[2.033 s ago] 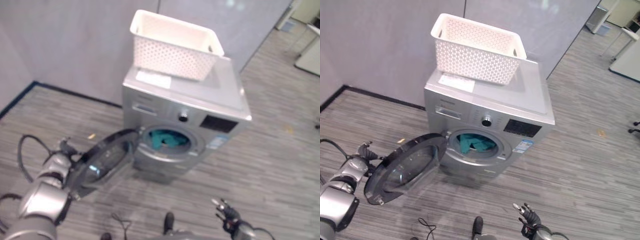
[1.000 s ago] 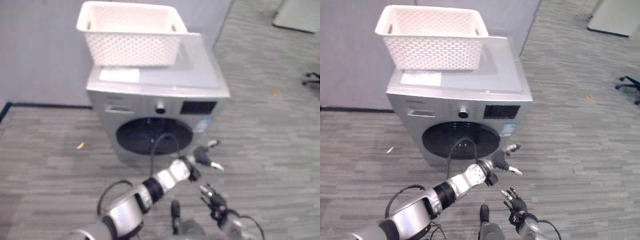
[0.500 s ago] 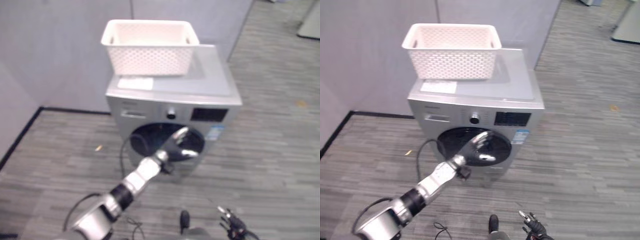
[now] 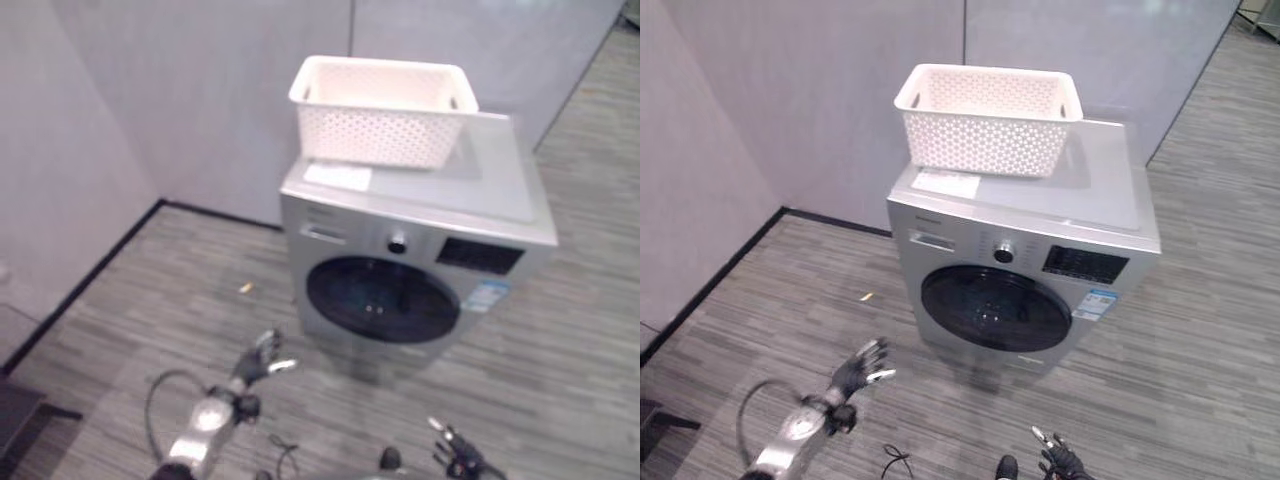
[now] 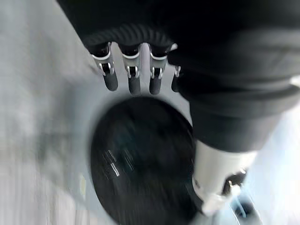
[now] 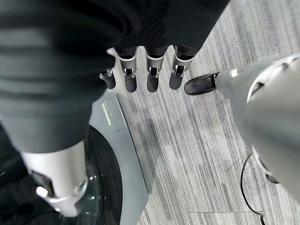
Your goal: Grab the laundry basket,head to the washer,open it,put in the laundry and shut it.
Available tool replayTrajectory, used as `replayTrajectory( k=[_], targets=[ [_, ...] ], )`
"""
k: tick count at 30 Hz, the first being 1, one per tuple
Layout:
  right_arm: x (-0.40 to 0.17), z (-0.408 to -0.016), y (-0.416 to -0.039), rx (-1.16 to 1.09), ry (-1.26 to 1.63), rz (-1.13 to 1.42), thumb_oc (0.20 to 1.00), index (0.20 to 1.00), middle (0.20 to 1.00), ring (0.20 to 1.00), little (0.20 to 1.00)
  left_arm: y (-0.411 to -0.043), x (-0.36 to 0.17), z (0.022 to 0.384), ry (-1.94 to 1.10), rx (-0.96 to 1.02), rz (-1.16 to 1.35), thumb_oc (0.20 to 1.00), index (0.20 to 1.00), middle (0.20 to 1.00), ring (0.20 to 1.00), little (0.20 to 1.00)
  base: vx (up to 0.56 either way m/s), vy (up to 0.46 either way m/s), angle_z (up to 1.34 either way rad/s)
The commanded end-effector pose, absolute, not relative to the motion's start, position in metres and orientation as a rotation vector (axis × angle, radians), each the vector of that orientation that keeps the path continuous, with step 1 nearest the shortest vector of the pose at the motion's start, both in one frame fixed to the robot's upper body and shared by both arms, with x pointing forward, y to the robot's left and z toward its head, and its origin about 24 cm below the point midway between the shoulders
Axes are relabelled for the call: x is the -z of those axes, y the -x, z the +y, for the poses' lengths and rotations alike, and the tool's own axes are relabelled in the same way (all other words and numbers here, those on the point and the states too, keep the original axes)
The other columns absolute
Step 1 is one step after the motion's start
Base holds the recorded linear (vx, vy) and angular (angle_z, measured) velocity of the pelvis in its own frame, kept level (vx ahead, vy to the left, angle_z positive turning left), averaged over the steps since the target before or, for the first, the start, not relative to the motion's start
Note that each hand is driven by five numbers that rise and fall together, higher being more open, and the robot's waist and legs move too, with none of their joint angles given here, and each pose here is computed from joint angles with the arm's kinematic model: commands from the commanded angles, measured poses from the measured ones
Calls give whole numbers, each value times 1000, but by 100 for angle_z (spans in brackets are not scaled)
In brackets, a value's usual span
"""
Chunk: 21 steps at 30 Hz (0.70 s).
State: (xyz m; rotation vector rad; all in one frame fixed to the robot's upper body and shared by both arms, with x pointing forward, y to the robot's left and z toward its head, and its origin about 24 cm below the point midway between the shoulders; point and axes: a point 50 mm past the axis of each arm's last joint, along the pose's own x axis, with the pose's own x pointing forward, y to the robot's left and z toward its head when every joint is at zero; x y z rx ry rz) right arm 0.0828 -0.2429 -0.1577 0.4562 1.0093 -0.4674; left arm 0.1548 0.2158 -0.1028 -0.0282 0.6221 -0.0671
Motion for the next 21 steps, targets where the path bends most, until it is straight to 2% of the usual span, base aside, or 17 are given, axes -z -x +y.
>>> replayTrajectory(
  k=[1,4,6,8,9,12,21],
  targets=[
    [158,-241,-88,485,-470,999,1000,1000,1000,1000,1000,-157,101,230,-9,56,611,1000,1000,1000,1000,1000,-25,-2,22],
    [159,-249,-77,543,-467,1020,1000,1000,1000,1000,1000,-117,122,258,-76,-96,770,1000,1000,1000,1000,1000,-40,2,16],
    [160,-251,-74,559,-467,1026,1000,1000,1000,1000,1000,-108,127,262,-79,-137,812,1000,1000,1000,1000,1000,-20,0,23],
    [161,-253,-68,586,-457,1043,1000,1000,1000,1000,1000,-72,143,272,-70,-274,964,1000,1000,1000,1000,1000,-17,-5,16],
    [161,-253,-68,586,-457,1043,1000,1000,1000,1000,1000,-72,143,272,-70,-274,963,1000,1000,1000,1000,1000,-9,-4,16],
    [164,-245,-60,600,-479,1060,1000,1000,1000,1000,1000,-39,152,276,-27,-416,1090,1000,1000,1000,1000,1000,3,-13,13],
    [165,-237,-64,590,-484,1062,1000,1000,1000,1000,1000,-39,154,271,15,-471,1084,1000,1000,1000,1000,1000,-1,-8,11]
  ],
)
